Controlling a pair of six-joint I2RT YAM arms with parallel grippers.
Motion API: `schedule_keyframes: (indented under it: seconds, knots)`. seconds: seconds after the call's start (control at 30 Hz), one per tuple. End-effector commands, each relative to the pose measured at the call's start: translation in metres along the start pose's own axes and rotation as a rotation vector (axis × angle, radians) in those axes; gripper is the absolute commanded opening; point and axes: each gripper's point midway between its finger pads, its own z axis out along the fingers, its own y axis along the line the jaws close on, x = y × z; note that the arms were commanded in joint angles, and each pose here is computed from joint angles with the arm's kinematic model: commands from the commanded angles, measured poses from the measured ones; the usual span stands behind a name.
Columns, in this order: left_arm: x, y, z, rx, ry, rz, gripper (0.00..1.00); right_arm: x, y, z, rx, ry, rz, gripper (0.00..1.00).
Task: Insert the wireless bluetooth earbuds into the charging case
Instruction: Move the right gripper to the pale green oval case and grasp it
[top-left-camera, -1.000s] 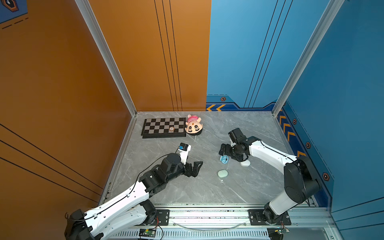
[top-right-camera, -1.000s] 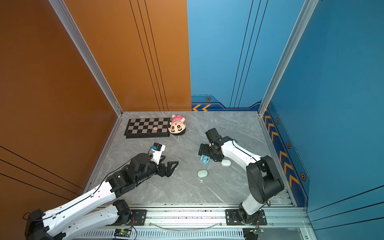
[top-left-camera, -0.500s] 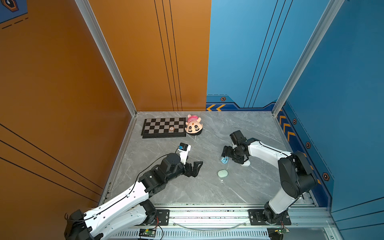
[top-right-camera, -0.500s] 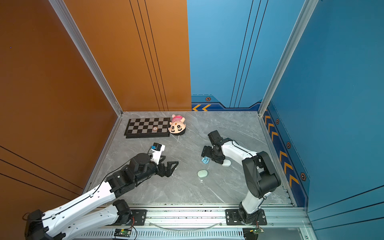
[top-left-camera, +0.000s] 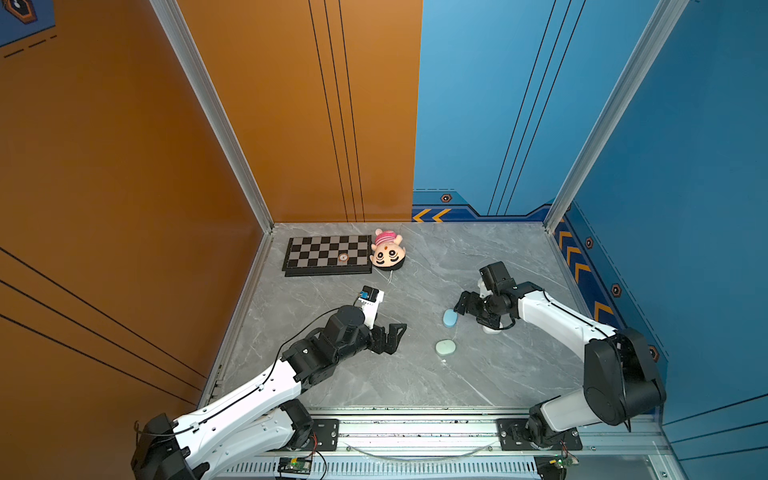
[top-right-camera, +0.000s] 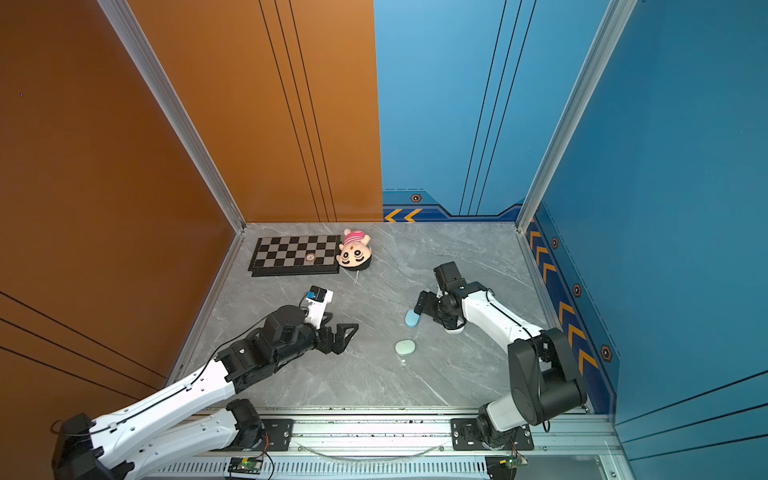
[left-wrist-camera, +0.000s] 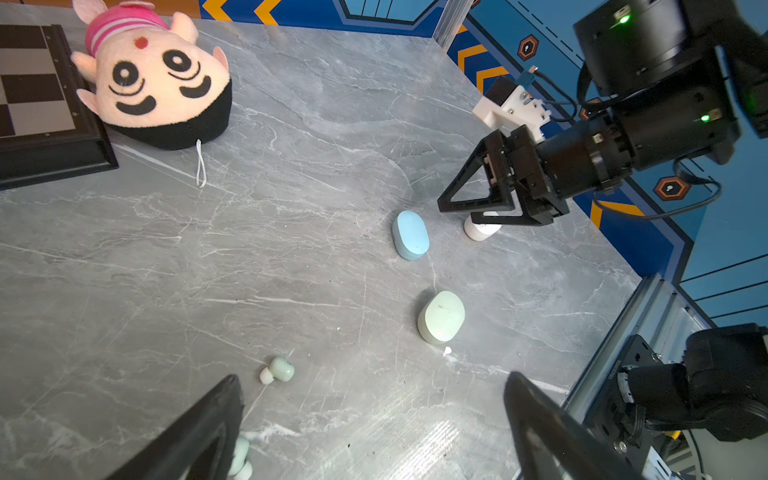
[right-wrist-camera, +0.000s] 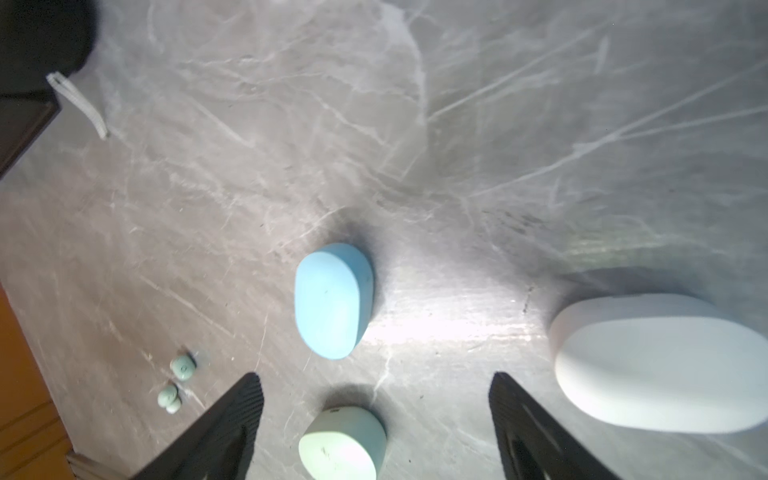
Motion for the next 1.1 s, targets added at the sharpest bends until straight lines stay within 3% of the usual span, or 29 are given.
schedule_keyframes:
  seconds: [0.0,0.13,0.3,0.4,0.57,0.7,0.83,1.07]
  knots:
    - [-0.014,-0.005,-0.006,0.016,-0.020,-0.017,0.98,0.035,0.025,-0.015,-0.068,0.123,-0.229,0.83]
    - [-0.017,-0.008,-0.012,0.044,-0.048,-0.022,0.98,0.072,0.030,-0.025,-0.069,0.233,-0.393,0.80]
    - [-0.019,-0.011,-0.020,0.083,-0.094,-0.044,0.98,0.092,0.036,-0.034,-0.061,0.258,-0.547,0.78]
    - [-0.020,-0.012,-0.022,0.093,-0.096,-0.059,0.98,0.103,0.042,-0.037,-0.046,0.229,-0.828,0.78]
    - [-0.020,-0.015,-0.022,0.109,-0.063,-0.082,0.98,0.115,0.038,-0.042,-0.009,0.179,-1.434,0.81]
    - [-0.021,-0.018,-0.025,0.118,-0.046,-0.082,0.98,0.119,0.029,-0.045,-0.040,0.178,-1.725,0.84]
    - [-0.022,-0.017,-0.029,0.113,-0.051,-0.082,0.98,0.109,0.027,-0.041,-0.011,0.168,-1.840,0.83]
    - [-0.017,-0.014,-0.032,0.096,-0.034,-0.092,0.98,0.095,0.017,-0.013,-0.001,0.239,-1.856,0.81]
